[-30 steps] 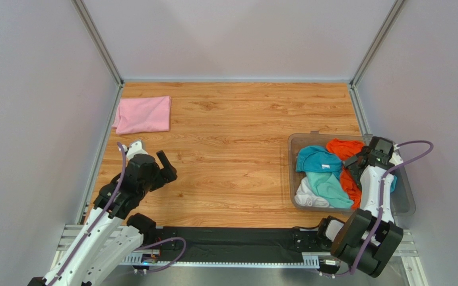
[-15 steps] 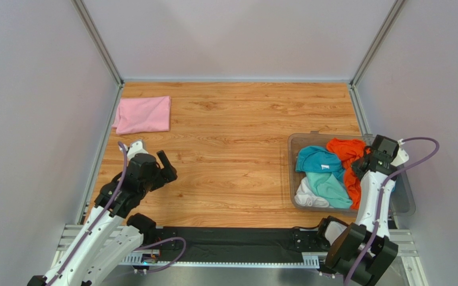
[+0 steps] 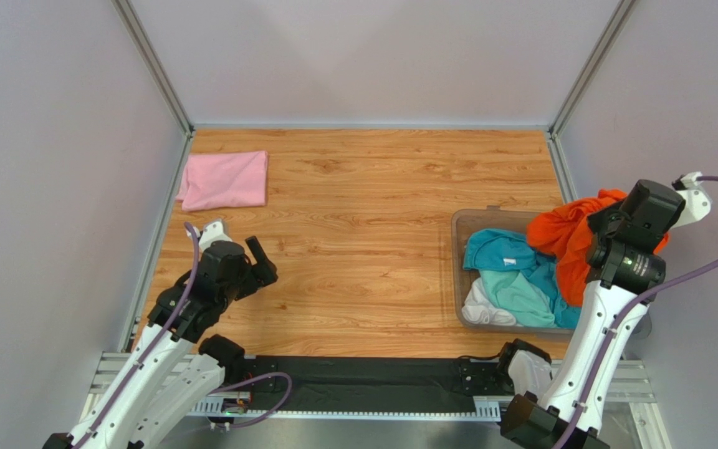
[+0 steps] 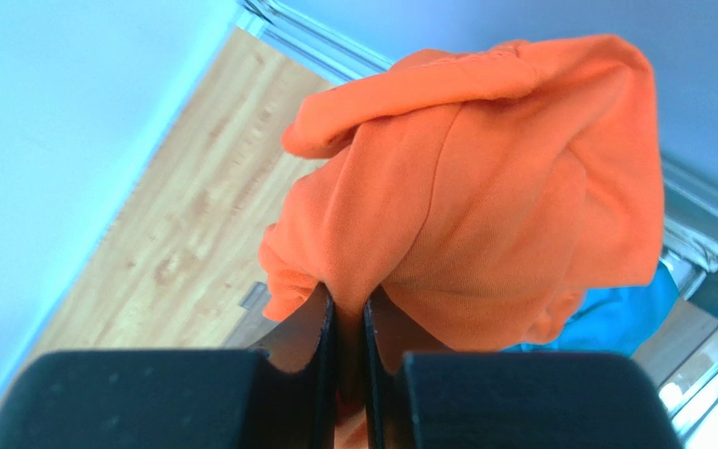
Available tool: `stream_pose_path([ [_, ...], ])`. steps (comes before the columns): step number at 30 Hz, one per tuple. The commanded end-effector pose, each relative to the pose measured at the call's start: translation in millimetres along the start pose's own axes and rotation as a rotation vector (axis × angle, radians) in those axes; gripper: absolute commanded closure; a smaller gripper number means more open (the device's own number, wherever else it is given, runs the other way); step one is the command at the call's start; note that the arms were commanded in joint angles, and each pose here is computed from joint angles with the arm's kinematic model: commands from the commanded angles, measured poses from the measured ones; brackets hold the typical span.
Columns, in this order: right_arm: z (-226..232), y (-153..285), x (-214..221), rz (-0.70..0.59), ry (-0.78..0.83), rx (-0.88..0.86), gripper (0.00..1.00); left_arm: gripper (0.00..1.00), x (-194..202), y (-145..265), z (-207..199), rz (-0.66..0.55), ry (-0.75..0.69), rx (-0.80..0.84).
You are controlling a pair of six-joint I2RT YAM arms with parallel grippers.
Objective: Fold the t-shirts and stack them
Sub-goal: Grab the tshirt from the pile
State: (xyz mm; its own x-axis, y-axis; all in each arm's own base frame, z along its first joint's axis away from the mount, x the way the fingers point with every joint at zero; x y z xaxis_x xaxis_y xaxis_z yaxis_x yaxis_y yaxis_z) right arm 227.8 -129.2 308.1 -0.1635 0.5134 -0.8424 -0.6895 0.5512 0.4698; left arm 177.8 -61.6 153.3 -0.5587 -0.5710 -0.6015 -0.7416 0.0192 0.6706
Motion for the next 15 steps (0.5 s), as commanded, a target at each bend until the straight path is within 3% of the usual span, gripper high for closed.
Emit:
stream_pose_path([
  [1, 19, 31, -51, -0.130, 0.005, -0.079, 0.95, 0.00, -6, 4, -4, -0.024, 0.007, 0.019],
  [7, 73, 65, -95, -0.206, 0.028, -0.355, 0.95, 0.00, -7, 5, -5, -0.030, 0.012, 0.025],
  [9, 111, 82, -105, -0.212, 0.070, -0.580, 0.95, 0.00, -6, 5, -5, -0.025, 0.010, 0.028],
  [11, 148, 101, -105, -0.173, 0.128, -0.768, 0.96, 0.00, -7, 5, -5, -0.025, 0.008, 0.029],
  [14, 172, 122, -107, -0.212, 0.233, -0.817, 0.95, 0.00, -6, 4, -4, -0.029, 0.013, 0.021],
  [15, 196, 134, -90, -0.169, 0.281, -0.905, 0.94, 0.00, -5, 3, -4, -0.022, 0.012, 0.022],
])
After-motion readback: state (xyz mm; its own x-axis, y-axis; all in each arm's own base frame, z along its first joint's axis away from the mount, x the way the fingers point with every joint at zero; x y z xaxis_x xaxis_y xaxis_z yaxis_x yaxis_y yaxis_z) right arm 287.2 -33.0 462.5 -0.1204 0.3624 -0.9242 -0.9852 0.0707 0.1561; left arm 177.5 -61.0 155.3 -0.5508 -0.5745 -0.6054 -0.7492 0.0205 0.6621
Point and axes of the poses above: each gripper's point midway between its finger pads, its own y axis back along the fingers, its own z axis along the line the jaws close on, x = y × z, the point moved 1 cm from there along y, back along the fingers, and after that the axes turned 9 degrees about y, right-handed, at the moved point
